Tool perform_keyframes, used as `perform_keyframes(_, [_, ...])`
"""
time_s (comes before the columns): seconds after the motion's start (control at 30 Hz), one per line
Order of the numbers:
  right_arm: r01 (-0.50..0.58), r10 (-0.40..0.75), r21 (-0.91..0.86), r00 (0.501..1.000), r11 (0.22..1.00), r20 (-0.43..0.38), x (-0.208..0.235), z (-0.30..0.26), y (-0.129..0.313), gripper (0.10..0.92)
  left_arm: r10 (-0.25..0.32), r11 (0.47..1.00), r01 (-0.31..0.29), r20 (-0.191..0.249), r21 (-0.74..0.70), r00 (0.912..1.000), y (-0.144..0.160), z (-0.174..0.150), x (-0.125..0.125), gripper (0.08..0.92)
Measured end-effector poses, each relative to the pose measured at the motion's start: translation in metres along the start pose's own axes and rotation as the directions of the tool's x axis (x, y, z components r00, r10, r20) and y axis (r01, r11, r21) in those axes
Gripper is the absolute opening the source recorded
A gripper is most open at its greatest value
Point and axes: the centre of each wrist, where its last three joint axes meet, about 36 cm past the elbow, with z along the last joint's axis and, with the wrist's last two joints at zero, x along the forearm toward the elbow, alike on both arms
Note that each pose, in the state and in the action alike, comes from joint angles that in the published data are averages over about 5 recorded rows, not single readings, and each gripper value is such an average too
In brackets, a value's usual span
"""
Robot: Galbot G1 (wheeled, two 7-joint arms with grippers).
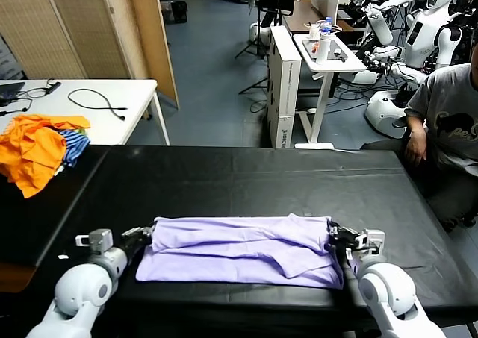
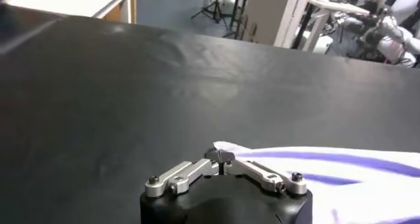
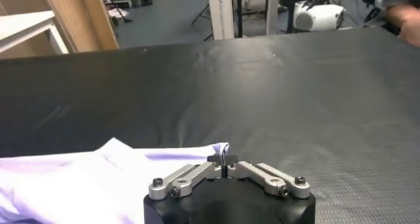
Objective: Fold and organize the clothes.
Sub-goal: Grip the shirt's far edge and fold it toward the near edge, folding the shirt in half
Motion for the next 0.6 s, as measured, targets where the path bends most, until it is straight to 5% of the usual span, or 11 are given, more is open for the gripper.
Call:
perform_keyframes(0.17, [0.038, -0.038, 0.015, 0.999, 0.999, 0.008, 0.009, -0.005, -0.003, 0.464, 0.019, 1.0, -0.019, 0.008, 0.003, 0.9998, -0.006, -0.001, 0.003, 0.213])
perform_keyframes(0.37, [0.061, -0.063, 0.045, 0.997, 0.997, 0.047, 0.027, -0.014, -0.006, 0.817, 0.024, 1.0, -0.024, 0.016, 0.008, 0.9996, -0.008, -0.004, 0.013, 0.565])
perform_keyframes(0.5, [0.075, -0.081, 0.07, 0.993, 0.995, 0.085, 0.041, -0.02, -0.009, 0.9, 0.022, 1.0, -0.022, 0.015, 0.02, 0.9996, -0.005, -0.006, 0.024, 0.808])
perform_keyframes(0.6, [0.088, -0.098, 0.087, 0.989, 0.992, 0.111, 0.052, -0.024, -0.01, 0.906, 0.021, 0.998, -0.022, 0.005, 0.053, 0.9998, -0.004, -0.008, 0.035, 0.891])
